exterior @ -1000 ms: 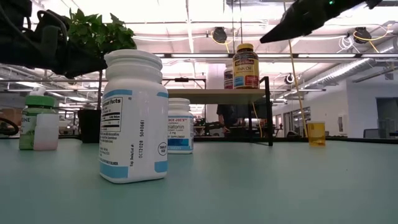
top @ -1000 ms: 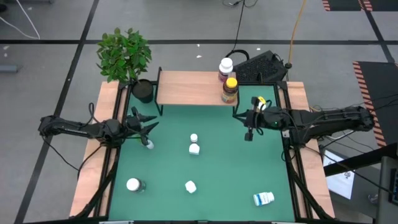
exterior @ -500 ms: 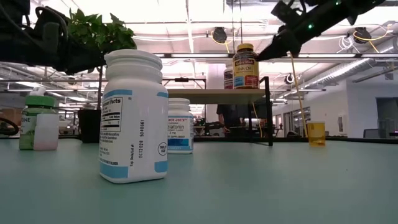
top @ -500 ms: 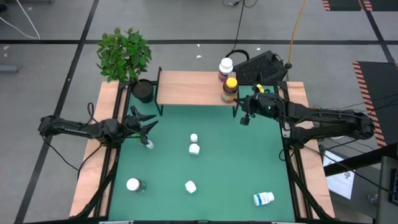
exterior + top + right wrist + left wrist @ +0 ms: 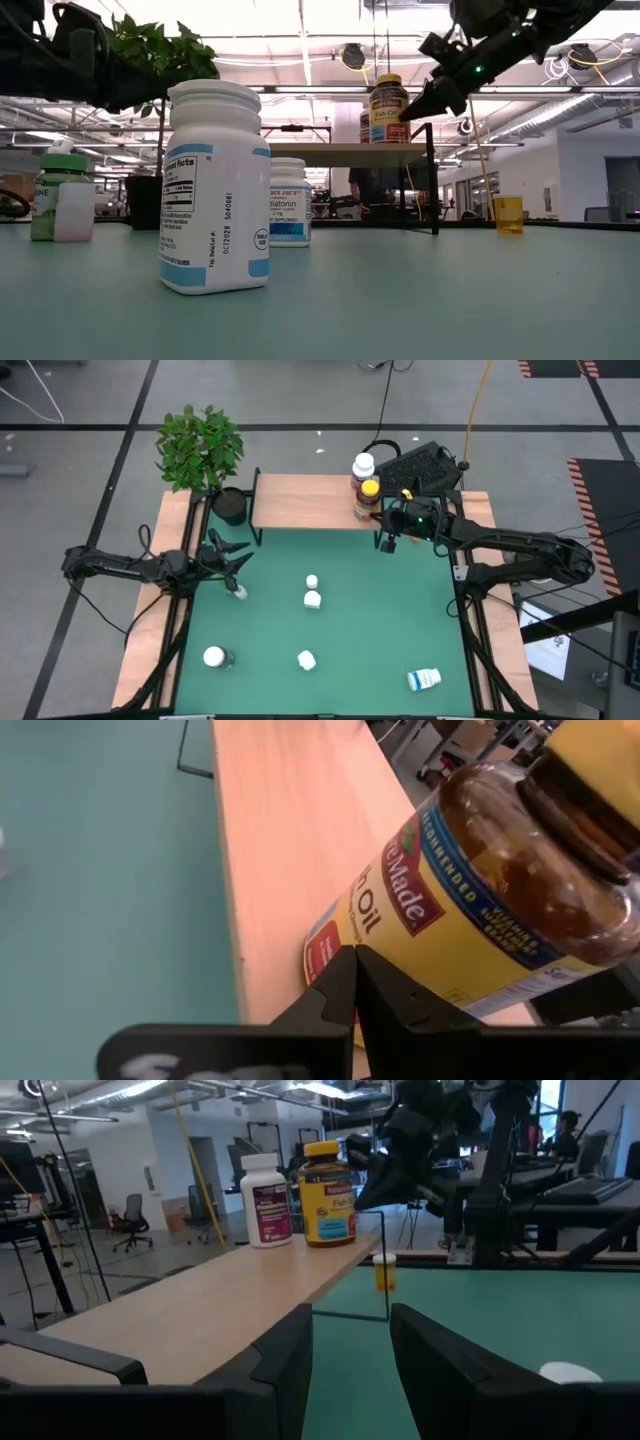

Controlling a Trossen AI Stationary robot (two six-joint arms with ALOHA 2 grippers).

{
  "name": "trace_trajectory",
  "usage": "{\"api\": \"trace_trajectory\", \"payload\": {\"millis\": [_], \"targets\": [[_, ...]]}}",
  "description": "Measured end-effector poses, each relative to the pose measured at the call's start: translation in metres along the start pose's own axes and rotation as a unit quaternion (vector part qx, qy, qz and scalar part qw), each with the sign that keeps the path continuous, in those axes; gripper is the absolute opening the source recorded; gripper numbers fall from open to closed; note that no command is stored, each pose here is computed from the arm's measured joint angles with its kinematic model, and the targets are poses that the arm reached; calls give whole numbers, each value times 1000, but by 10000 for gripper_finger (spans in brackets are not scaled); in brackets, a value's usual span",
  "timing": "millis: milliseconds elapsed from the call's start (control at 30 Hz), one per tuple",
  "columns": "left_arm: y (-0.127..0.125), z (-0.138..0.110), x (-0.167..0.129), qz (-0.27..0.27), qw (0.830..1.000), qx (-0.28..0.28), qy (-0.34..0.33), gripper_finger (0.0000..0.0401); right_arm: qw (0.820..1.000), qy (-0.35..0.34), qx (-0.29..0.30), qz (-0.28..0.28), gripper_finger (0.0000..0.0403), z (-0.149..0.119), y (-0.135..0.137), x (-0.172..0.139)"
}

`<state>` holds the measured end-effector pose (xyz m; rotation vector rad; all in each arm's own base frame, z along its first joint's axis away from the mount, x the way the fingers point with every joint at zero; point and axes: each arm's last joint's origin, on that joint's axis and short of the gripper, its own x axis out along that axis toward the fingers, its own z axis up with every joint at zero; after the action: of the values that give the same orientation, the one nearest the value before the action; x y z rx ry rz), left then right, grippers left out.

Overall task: Pick and place medicine bottles onto shelf by color
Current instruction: Put the yellow pill bottle on the shelf

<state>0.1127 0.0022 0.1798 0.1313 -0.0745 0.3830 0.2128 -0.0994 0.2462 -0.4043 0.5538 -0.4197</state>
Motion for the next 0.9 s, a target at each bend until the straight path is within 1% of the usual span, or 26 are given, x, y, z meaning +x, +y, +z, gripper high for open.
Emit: {"api": "trace_trajectory", "payload": {"millis": [167,300,400,500,733,900], "targets": [[0,1,0,1,1000,2,-7,140,1000,-9,-8,-14,0,0,-4,7],[0,2,0,1,1000,5,-7,140,1000,-21,-6,-7,0,-2,-8,11],[0,2,0,1,1000,5,-7,140,1000,-19,-2,-12,0,-4,-11,14],[0,2,0,1,1000,5,-7,140,1000,-17,-4,-15,0,-5,-13,14],[0,2,0,2,1000,5,-8,140,999,-34,-10,-15,0,-3,-15,14],[0,2,0,2,1000,5,-8,140,1000,-21,-15,-10,0,-6,-16,11]]}}
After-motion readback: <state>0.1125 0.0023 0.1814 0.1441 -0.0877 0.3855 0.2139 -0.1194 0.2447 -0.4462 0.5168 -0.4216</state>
